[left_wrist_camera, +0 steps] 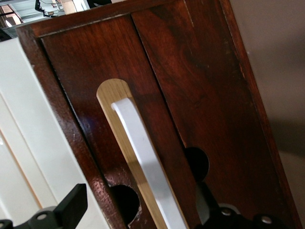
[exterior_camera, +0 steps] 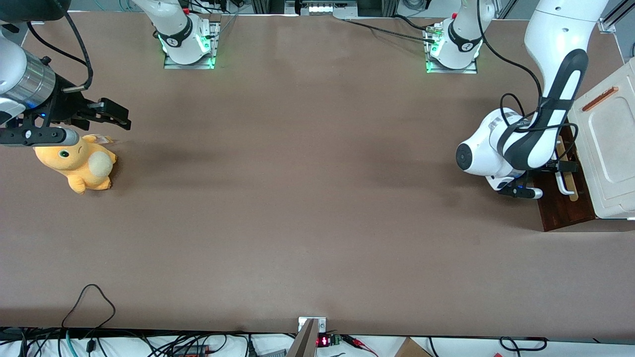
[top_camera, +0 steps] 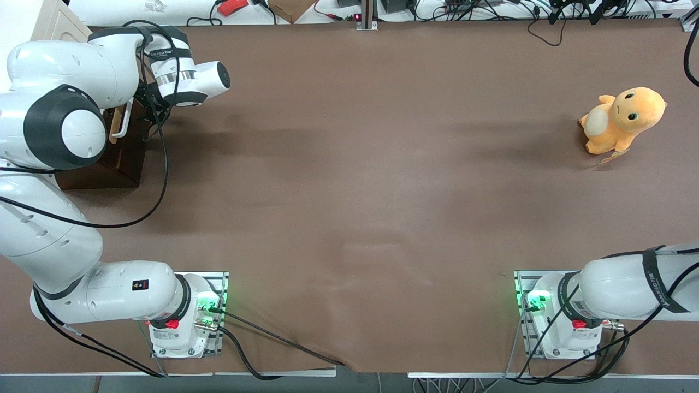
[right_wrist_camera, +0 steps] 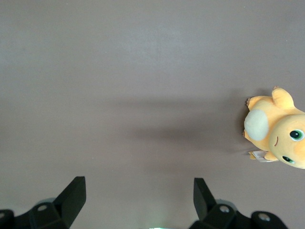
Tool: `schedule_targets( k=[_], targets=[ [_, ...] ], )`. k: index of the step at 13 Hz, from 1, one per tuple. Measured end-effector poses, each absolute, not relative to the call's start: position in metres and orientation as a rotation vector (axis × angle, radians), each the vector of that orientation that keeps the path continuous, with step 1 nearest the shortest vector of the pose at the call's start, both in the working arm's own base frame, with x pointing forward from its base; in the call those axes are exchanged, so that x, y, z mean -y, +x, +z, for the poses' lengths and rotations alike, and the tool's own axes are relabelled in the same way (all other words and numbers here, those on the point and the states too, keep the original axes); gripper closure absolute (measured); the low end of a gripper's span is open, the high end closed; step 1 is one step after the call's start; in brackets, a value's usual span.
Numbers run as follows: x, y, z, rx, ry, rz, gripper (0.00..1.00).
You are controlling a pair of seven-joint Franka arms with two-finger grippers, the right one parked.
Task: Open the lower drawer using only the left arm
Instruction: 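Close the left gripper around the white bar handle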
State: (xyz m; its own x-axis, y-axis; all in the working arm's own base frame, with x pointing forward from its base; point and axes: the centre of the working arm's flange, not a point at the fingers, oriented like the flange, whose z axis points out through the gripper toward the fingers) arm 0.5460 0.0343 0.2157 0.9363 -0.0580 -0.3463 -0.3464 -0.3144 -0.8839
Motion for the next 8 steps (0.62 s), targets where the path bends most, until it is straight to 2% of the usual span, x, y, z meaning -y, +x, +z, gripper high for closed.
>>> schedule_targets(
  k=[4, 8],
  targets=[
    [-0.034, 0.553, 0.223, -0.266, -1.876, 0.276, 0.00],
    [-0.028, 0.535, 0.197, -0.181, -1.803, 0.267, 0.00]
  ],
)
